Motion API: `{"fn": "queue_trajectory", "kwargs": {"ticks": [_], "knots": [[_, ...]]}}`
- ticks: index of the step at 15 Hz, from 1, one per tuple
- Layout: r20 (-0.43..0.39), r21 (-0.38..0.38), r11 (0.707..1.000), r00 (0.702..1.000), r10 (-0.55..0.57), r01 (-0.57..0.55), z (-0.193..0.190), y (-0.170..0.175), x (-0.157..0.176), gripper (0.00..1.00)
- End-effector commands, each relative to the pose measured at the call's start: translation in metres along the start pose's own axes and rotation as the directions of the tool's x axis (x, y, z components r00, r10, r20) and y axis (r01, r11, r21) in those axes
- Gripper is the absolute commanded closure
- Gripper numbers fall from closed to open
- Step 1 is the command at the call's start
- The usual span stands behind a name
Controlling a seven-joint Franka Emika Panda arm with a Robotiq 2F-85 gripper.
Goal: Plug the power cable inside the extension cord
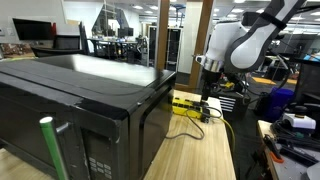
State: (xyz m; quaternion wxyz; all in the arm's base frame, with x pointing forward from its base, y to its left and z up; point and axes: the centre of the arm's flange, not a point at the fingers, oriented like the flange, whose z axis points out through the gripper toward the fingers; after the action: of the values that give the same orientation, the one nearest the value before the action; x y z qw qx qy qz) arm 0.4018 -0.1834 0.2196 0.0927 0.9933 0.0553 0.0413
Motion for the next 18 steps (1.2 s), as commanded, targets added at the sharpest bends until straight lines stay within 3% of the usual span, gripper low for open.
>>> {"fn": "queue_trajectory", "kwargs": {"ticks": [1, 4, 5, 6, 8, 16, 18], "knots": [[-0.03, -0.027, 1.0, 1.0, 0.007, -0.008, 0.021, 0.001, -0.004, 0.02], [-0.038, -0.028, 1.0, 0.999, 0.012, -0.013, 0.033, 0.003, -0.006, 0.04], [-0.043, -0.028, 1.0, 0.999, 0.011, -0.012, 0.036, 0.003, -0.006, 0.09], [-0.049, -0.027, 1.0, 0.999, 0.007, -0.008, 0.039, 0.003, -0.005, 0.31], [-0.056, -0.029, 1.0, 0.998, 0.004, -0.006, 0.042, 0.003, -0.003, 0.37], [-0.03, -0.041, 0.998, 0.999, -0.044, 0.043, 0.037, -0.009, 0.008, 0.95], [0.046, -0.046, 0.997, 0.997, -0.066, 0.069, 0.032, -0.005, 0.011, 0.96]]}}
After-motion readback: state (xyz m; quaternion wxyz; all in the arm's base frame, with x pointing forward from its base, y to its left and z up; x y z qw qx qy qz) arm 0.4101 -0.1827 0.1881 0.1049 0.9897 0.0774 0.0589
